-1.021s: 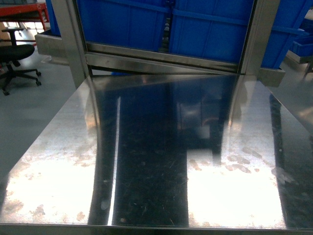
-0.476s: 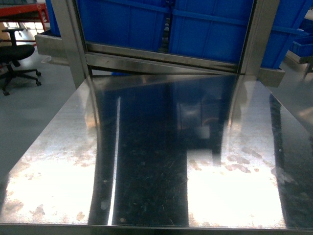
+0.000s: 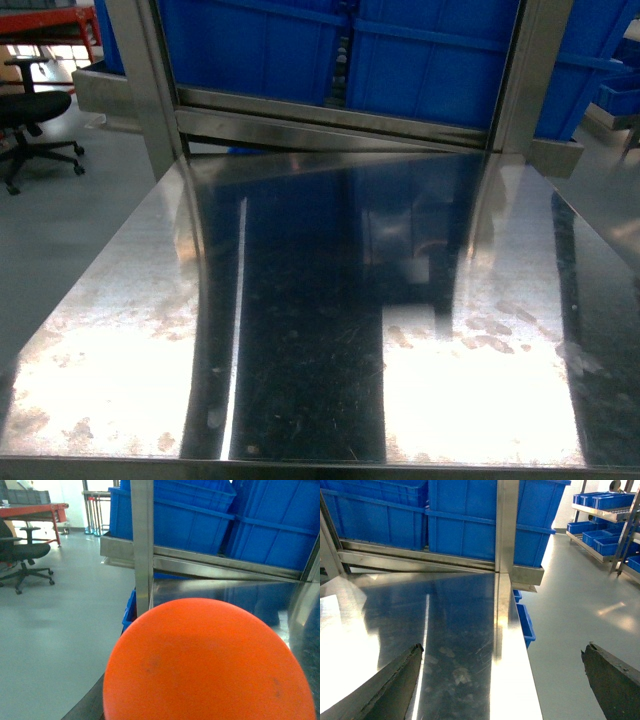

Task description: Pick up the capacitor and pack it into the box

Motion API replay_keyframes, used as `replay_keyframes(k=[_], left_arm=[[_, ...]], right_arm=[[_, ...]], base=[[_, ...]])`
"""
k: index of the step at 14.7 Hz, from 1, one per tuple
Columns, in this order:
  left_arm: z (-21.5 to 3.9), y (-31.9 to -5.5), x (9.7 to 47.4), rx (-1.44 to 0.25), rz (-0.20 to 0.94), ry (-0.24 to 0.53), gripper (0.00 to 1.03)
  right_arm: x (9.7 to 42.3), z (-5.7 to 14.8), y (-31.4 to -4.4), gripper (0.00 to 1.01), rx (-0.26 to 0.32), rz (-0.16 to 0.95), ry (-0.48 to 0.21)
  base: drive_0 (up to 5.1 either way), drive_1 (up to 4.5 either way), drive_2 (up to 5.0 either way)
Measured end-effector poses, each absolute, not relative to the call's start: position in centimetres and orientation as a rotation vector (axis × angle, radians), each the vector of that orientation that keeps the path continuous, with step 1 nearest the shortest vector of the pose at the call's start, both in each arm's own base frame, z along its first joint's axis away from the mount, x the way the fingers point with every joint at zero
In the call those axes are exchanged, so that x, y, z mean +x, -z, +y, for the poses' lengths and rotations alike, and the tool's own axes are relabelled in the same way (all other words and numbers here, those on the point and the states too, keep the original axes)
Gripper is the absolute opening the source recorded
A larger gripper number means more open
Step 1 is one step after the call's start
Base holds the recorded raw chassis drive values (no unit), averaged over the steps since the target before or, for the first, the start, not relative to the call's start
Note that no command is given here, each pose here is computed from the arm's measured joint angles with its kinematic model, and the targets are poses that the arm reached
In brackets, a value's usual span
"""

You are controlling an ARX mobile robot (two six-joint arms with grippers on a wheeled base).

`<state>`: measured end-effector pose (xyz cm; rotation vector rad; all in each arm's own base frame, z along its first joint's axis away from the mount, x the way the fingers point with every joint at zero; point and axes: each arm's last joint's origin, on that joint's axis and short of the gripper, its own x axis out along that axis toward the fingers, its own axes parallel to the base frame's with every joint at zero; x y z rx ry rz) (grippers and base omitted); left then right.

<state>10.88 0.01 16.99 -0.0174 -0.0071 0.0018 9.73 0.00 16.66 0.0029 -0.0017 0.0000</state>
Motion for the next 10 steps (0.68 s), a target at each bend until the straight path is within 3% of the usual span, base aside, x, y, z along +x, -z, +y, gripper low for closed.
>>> replay_keyframes(k=[2, 3, 10], left_arm=[[0.00, -16.34, 10.01, -0.017, 0.046, 0.002, 0.44], [0.00, -16.95, 9.75, -0.017, -0.021, 0.001, 0.44], [0.00, -16.67, 9.75, -0.017, 0.003, -0.001, 0.44]], right_arm=[[9.73, 0.00, -16.65, 0.98, 0.002, -0.001, 0.000], [9.73, 0.00, -16.66, 0.98, 0.003, -0.002, 0.001], [9.73, 0.00, -16.66, 0.98, 0.003, -0.002, 0.000]], base=[[0.0, 0.00, 0.0], [0.0, 0.00, 0.0], [0.0, 0.00, 0.0]])
